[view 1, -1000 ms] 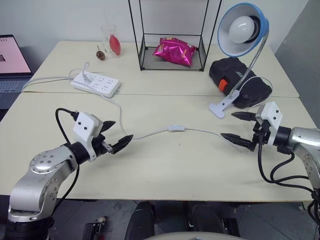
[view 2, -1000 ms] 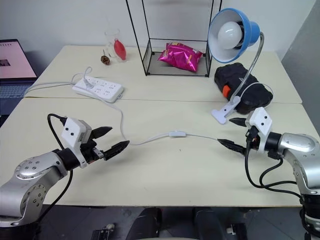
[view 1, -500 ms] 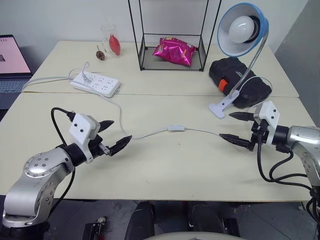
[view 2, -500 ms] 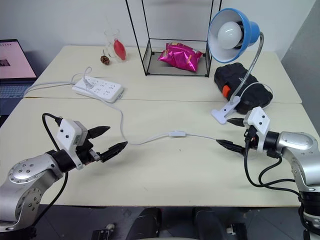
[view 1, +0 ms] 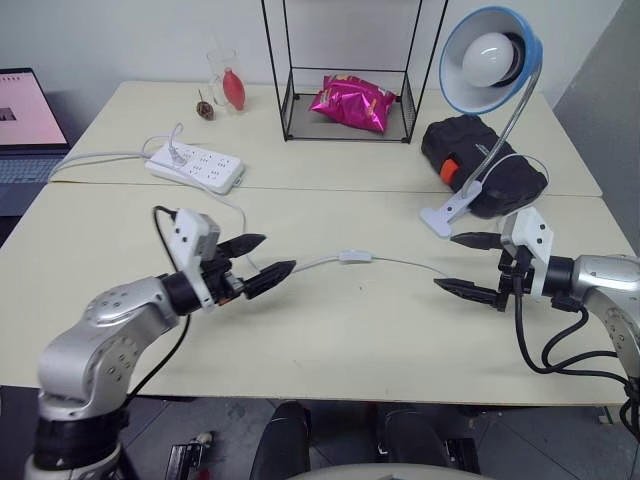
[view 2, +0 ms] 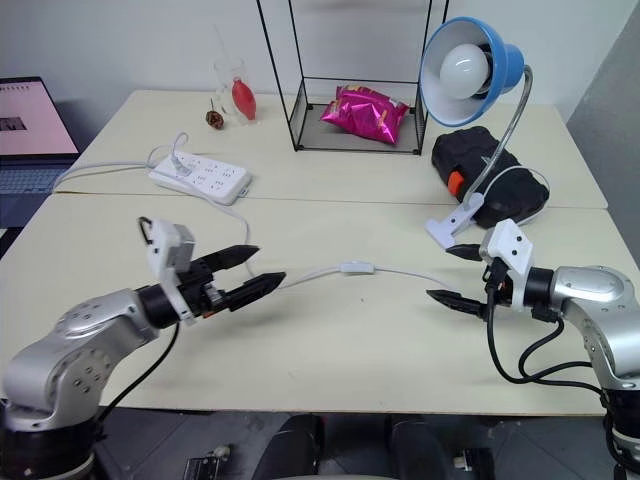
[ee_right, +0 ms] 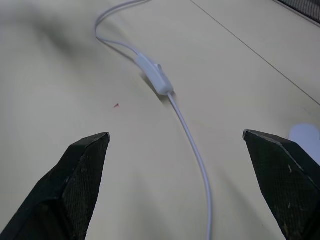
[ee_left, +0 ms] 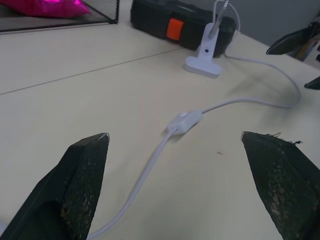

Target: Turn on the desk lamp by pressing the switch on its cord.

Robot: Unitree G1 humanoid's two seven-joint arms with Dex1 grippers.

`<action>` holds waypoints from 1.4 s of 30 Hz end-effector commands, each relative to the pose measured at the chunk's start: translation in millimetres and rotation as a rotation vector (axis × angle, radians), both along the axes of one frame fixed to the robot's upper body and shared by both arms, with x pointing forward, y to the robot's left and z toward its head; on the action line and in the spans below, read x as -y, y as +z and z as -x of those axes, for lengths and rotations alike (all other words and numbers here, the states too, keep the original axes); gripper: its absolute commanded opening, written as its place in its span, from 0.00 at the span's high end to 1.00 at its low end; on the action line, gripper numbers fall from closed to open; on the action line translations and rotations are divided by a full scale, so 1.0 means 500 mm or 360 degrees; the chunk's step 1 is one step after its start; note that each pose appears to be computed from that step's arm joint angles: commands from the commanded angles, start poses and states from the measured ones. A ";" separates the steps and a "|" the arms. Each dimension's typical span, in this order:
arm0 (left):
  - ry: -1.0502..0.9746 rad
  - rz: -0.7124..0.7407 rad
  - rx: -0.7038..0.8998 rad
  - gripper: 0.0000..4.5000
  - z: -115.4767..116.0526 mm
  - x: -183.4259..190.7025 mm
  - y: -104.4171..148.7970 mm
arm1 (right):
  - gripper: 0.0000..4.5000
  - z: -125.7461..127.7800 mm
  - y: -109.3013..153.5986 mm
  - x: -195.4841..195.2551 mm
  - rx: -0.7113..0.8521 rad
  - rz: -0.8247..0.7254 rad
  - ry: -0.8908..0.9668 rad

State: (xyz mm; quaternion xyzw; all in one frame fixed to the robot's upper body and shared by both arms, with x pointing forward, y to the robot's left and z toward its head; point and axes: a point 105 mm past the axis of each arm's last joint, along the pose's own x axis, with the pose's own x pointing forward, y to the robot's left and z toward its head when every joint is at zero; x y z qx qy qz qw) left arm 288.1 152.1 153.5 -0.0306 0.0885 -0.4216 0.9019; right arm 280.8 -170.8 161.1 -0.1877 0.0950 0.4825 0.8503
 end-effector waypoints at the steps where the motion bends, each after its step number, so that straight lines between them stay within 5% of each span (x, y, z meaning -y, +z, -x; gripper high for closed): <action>1: -0.0054 0.0032 -0.0086 0.02 -0.028 0.026 -0.020 | 0.00 0.011 0.018 -0.017 0.0035 0.0018 -0.0010; 9: -0.0200 0.0121 -0.0231 0.02 -0.098 0.089 -0.044 | 0.00 0.042 0.027 -0.047 -0.0018 0.0034 -0.0027; 29: -0.0478 0.0090 -0.0587 0.02 -0.121 0.146 -0.090 | 0.00 0.078 0.034 -0.060 -0.0033 0.0047 -0.0063; 42: -0.0473 0.0046 -0.0608 0.62 -0.121 0.144 -0.093 | 0.00 0.074 0.035 -0.065 -0.0029 0.0027 -0.0059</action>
